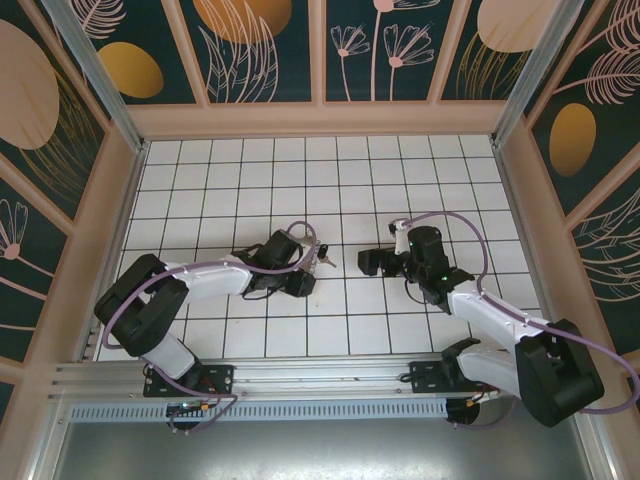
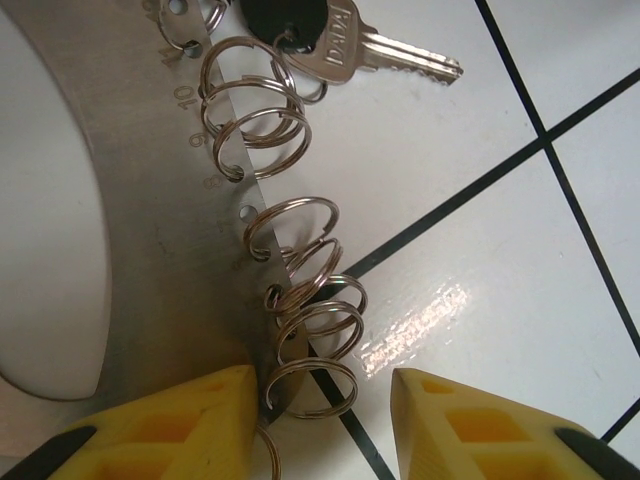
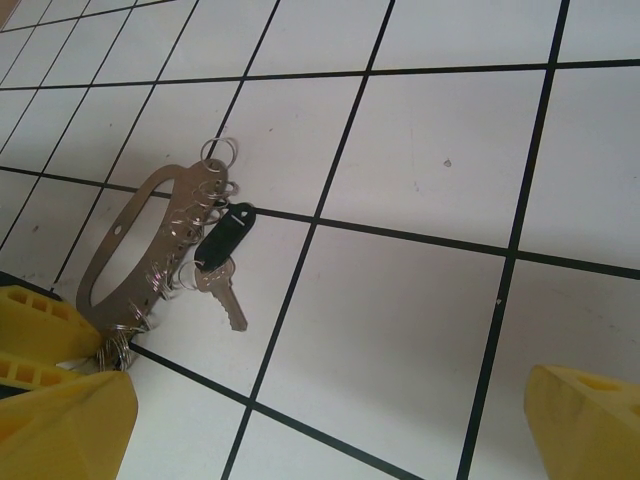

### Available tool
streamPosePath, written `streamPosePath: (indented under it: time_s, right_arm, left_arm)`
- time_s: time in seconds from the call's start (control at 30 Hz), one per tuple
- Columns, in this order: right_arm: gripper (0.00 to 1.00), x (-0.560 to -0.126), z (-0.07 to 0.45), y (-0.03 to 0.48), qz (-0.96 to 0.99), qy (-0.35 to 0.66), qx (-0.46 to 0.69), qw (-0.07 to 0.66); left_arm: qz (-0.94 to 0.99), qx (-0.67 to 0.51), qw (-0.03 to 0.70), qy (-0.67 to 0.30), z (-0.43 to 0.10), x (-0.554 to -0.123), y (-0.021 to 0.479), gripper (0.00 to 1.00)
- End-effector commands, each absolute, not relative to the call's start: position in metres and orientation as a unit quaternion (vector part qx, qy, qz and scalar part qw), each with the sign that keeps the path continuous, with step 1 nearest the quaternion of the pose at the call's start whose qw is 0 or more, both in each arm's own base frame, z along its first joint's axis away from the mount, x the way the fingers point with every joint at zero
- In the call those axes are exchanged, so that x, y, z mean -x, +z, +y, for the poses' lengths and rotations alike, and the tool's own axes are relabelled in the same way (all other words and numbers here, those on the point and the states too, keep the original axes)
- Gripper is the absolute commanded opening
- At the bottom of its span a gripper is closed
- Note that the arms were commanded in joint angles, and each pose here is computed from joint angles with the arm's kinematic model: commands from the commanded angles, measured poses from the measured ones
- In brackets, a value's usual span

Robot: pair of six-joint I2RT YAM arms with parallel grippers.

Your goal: Put the keys on the keyring

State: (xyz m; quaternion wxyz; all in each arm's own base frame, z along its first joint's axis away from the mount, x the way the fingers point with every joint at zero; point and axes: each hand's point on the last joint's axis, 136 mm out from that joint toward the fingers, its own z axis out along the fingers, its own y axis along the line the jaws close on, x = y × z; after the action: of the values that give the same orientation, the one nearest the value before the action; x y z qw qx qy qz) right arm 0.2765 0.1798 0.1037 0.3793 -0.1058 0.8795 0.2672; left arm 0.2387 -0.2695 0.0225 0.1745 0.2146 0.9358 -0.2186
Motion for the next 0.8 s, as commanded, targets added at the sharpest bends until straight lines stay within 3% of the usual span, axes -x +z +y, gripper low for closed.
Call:
streamPosePath:
  time_s: [0.0, 0.17, 0.43, 0.77]
  right_arm:
    - [0.99, -0.280, 0.184, 0.121, 0.867, 0.273, 0.119, 0.401]
    - [0.99, -0.278, 0.183, 0.123, 0.865, 0.275, 0.120, 0.402]
    - [0.99, -0.273, 0.181, 0.127, 0.861, 0.278, 0.118, 0.409]
    - [0.99, -0.272, 0.181, 0.129, 0.857, 0.281, 0.119, 0.415]
  left_arm:
    - [0.936, -0.216, 0.191, -0.199, -0.267, -0.241, 0.034, 0.40]
    - [0.934, -0.201, 0.240, -0.170, -0.255, -0.255, 0.058, 0.50]
    - [0.936, -0.224, 0.231, -0.140, -0.239, -0.242, 0.059, 0.46]
    - [0.933, -0.297, 0.204, -0.023, -0.236, -0.220, 0.044, 0.48]
